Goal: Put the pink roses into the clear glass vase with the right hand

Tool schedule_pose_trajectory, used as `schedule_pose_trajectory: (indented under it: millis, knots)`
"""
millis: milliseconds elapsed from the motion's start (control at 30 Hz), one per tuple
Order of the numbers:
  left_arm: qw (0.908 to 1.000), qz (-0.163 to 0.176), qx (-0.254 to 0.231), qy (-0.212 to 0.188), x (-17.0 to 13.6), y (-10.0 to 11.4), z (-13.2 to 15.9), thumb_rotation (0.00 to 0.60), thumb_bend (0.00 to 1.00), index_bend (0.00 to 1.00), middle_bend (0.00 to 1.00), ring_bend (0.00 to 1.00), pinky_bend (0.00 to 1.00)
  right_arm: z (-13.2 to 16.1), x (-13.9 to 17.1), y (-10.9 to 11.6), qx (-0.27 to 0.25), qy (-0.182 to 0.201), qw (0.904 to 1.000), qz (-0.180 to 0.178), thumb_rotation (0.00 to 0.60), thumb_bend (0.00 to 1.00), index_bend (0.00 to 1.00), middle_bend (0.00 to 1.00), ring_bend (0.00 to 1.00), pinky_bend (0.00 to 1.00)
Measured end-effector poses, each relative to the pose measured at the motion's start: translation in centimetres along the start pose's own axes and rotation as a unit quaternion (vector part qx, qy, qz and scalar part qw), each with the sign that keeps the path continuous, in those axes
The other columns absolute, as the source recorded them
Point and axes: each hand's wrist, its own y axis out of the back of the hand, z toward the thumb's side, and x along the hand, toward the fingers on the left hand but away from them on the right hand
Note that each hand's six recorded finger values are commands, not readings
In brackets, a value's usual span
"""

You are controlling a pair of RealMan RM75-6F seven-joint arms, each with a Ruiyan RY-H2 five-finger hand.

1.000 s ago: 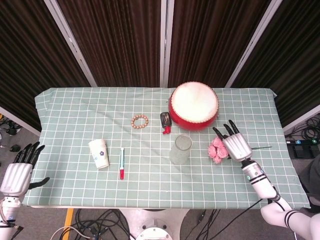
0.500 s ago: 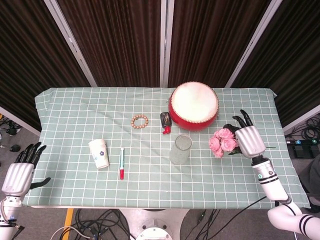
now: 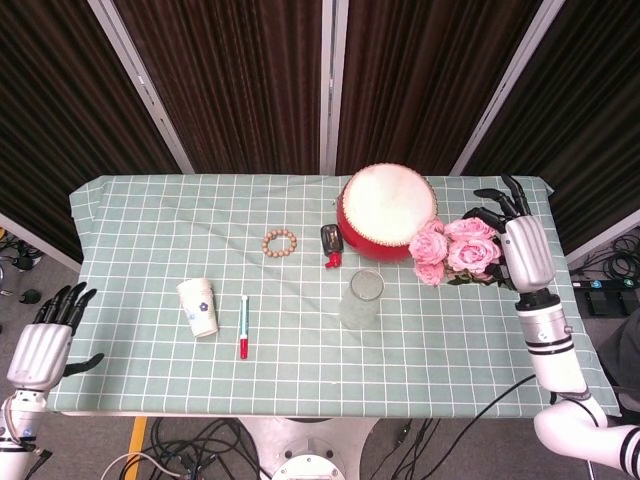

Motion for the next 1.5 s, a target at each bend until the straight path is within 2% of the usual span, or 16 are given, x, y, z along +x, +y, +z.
schedule_pose_trajectory:
  millis: [167, 467, 733, 800, 1067, 1267, 1400, 1500]
  knots:
    - [1.0000, 0.001, 0.001, 0.002, 0.0, 0.1, -0.2, 0.600, 0.02, 0.09, 0.02, 0.00, 0.17, 1.8, -0.8, -1.1, -0.086, 0.017, 0.9957, -0.031, 0.600, 0.35, 0.67, 0.72, 0.26, 0.00]
    - [1.0000, 0.000, -0.001, 0.007, -0.1, 0.1, -0.8, 0.600, 0.02, 0.09, 0.02, 0.00, 0.17, 4.2, -1.7, -4.7, -0.219, 0.034, 0.9728, -0.067, 0.600, 0.35, 0.67, 0.72, 0.26, 0.00]
    - [0.9999, 0.004, 0.001, 0.012, -0.2, 0.6, -1.3, 0.600, 0.02, 0.09, 0.02, 0.00, 0.17, 6.3, -3.8, -3.9, -0.287, 0.053, 0.9506, -0.106, 0.600, 0.35, 0.68, 0.72, 0.26, 0.00]
    - [0.9999, 0.004, 0.001, 0.013, -0.2, 0.6, -1.4, 0.600, 0.02, 0.09, 0.02, 0.00, 0.17, 7.0, -4.1, -3.8, -0.311, 0.056, 0.9421, -0.111, 0.600, 0.35, 0.68, 0.72, 0.26, 0.00]
    - [0.9999, 0.003, 0.002, 0.012, -0.2, 0.8, -1.6, 0.600, 0.02, 0.09, 0.02, 0.00, 0.17, 8.4, -4.4, -5.2, -0.381, 0.046, 0.9158, -0.118, 0.600, 0.35, 0.68, 0.72, 0.26, 0.00]
    - [0.9999, 0.005, 0.001, 0.015, -0.4, 0.9, -1.9, 0.600, 0.02, 0.09, 0.02, 0.00, 0.17, 8.7, -4.7, -6.3, -0.418, 0.038, 0.9012, -0.108, 0.600, 0.35, 0.68, 0.72, 0.26, 0.00]
    - [0.9998, 0.006, 0.003, 0.018, -0.4, 1.1, -2.1, 0.600, 0.02, 0.09, 0.02, 0.00, 0.17, 8.9, -4.9, -7.1, -0.451, 0.029, 0.8861, -0.104, 0.600, 0.35, 0.68, 0.72, 0.26, 0.00]
    - [0.9998, 0.006, 0.002, 0.019, -0.5, 1.2, -2.3, 0.600, 0.02, 0.09, 0.02, 0.00, 0.17, 9.0, -4.9, -7.6, -0.459, 0.025, 0.8821, -0.102, 0.600, 0.35, 0.68, 0.72, 0.26, 0.00]
